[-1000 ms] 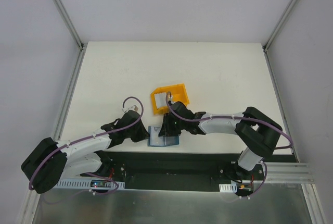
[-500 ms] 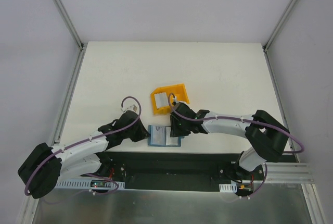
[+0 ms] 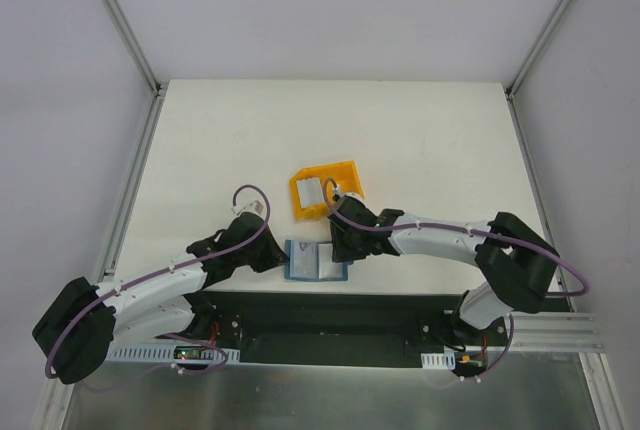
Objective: Put the credit cards into the card holder
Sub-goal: Insert the credit card into the card holder, then turn over the card slot in the card holder.
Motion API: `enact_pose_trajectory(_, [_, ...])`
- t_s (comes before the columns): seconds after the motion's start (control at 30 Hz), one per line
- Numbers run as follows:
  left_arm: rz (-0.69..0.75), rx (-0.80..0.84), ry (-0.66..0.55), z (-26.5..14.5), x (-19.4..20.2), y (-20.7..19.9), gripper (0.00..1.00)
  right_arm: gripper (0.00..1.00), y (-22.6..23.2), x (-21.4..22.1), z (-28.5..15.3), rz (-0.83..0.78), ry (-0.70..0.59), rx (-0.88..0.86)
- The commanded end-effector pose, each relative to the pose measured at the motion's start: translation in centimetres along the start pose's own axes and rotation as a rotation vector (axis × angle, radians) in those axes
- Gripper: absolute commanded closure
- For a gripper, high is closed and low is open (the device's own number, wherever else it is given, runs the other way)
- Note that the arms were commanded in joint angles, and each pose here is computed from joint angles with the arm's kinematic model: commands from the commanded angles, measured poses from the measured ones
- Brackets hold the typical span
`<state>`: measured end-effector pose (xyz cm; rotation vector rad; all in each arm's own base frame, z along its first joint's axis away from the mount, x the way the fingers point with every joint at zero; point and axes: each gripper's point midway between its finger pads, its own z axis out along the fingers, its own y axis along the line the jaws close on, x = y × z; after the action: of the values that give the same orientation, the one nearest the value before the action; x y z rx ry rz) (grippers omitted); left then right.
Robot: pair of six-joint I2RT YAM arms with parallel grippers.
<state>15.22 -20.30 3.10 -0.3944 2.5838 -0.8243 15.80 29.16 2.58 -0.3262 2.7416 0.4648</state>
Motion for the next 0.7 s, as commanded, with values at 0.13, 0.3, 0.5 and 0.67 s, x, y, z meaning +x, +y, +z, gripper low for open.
enact_pose_trajectory(0.13, [0.033,0.026,0.017,-0.6,0.2,-0.7,1.00,0.65,4.7,-3.2,-4.0,-0.034,-0.118,-0.193])
enact_pose_trajectory(0.3, [0.036,0.030,0.016,-0.7,0.1,-1.0,1.00,0.65,6.7,-3.3,-4.6,-0.071,-0.102,-0.266])
enact_pose_trajectory(0.5, [0.039,0.041,0.015,-0.9,-0.1,-1.5,1.00,0.69,6.2,-1.4,-2.3,-0.059,0.006,-0.227])
enact_pose_trajectory(0.67, [0.036,0.047,0.014,-1.1,-0.1,-1.7,1.00,0.72,3.7,0.6,-0.7,-0.031,0.059,-0.144])
